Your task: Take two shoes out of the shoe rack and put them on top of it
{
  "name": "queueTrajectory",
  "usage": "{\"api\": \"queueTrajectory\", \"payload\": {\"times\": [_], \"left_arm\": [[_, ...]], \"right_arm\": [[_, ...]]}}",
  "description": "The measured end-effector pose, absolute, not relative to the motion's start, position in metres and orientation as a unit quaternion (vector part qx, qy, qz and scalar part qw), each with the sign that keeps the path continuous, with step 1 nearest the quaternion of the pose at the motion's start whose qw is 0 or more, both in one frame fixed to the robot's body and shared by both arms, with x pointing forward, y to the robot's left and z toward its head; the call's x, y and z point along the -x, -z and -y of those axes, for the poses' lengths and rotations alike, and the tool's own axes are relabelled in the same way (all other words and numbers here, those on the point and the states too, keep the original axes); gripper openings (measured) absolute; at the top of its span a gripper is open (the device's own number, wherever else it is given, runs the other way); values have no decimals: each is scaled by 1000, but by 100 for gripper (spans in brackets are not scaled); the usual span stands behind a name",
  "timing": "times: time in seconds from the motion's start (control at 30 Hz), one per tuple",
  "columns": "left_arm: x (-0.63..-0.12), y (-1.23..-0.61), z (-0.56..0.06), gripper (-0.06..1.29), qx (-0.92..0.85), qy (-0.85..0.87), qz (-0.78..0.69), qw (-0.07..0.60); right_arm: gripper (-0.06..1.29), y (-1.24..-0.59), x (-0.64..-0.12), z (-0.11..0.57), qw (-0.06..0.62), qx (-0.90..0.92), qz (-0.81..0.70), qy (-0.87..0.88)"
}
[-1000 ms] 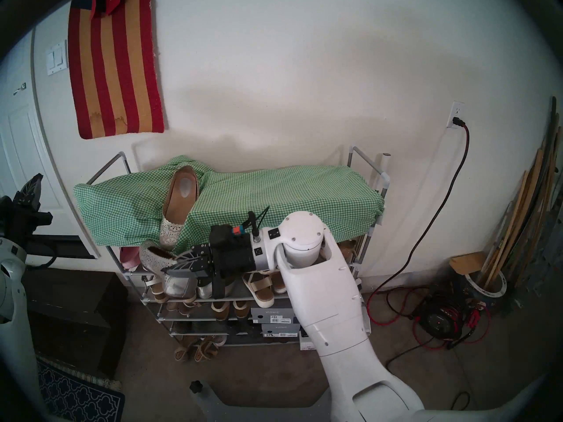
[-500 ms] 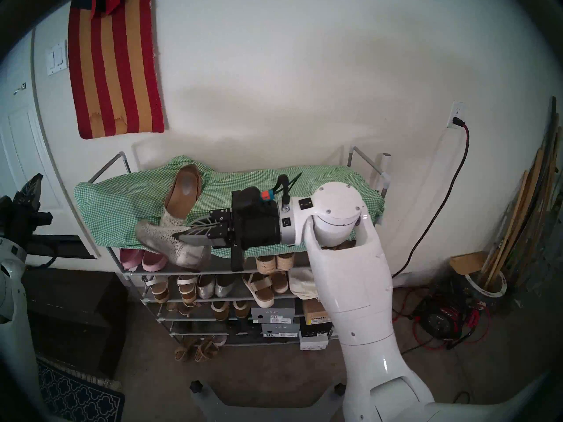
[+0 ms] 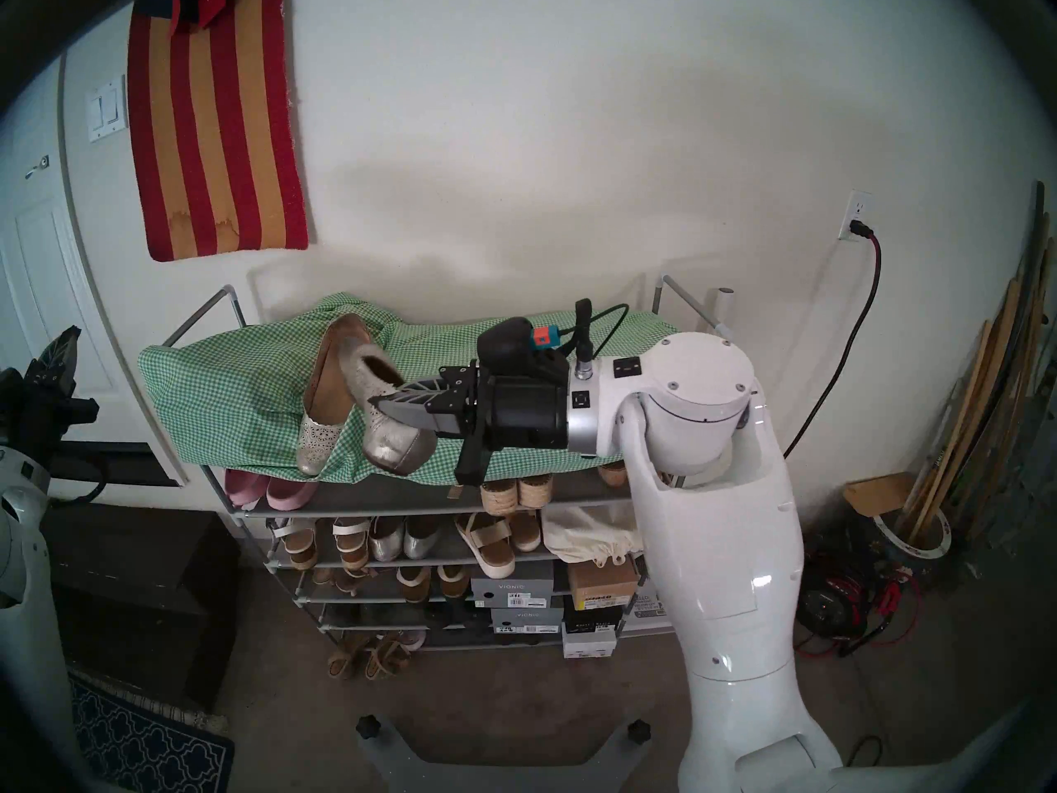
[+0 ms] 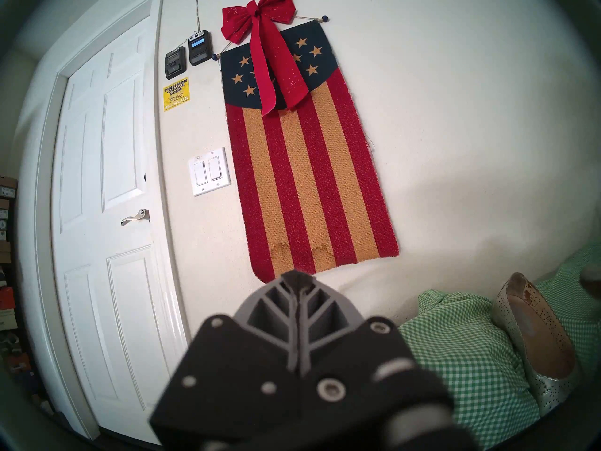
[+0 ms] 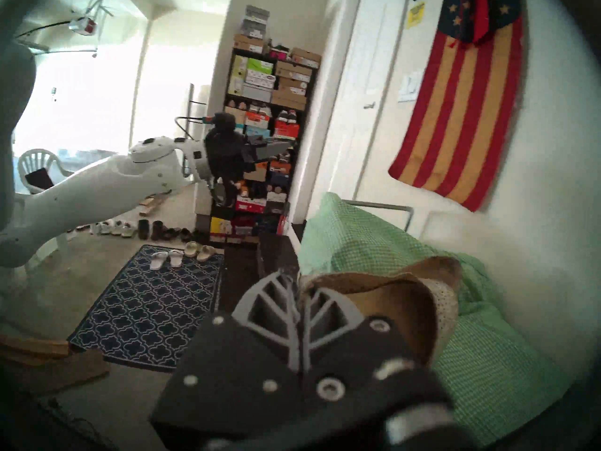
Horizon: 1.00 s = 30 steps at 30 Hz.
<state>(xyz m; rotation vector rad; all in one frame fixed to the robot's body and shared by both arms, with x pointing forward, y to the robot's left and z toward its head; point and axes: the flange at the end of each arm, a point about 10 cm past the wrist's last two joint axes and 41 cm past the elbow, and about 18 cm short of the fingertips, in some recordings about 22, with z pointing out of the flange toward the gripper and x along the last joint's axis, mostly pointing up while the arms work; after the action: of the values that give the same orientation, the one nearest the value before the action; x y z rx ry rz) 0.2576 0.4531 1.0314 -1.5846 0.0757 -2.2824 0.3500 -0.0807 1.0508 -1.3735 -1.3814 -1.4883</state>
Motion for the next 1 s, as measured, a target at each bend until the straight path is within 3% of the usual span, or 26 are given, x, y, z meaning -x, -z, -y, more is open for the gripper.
{"api": "queueTrajectory", "payload": {"times": [0.3,0.47,0.77,1.0], "left_arm": [[-258,-1031,-453,-2,561,808,-27,180],[-258,-1031,-453,-2,561,808,-27,180],[-258,-1031,-453,-2,561,808,-27,180],[-258,-1031,-453,-2,561,808,-27,180]], "right_arm": [[-2,-1054,-368,94,282,556,514,588],[-2,-1042,-406,108,188,578,510,609],[-2,-1021,-456,129,77,596,512,614],[-2,-1022,-468,128,26,548,585,597]]}}
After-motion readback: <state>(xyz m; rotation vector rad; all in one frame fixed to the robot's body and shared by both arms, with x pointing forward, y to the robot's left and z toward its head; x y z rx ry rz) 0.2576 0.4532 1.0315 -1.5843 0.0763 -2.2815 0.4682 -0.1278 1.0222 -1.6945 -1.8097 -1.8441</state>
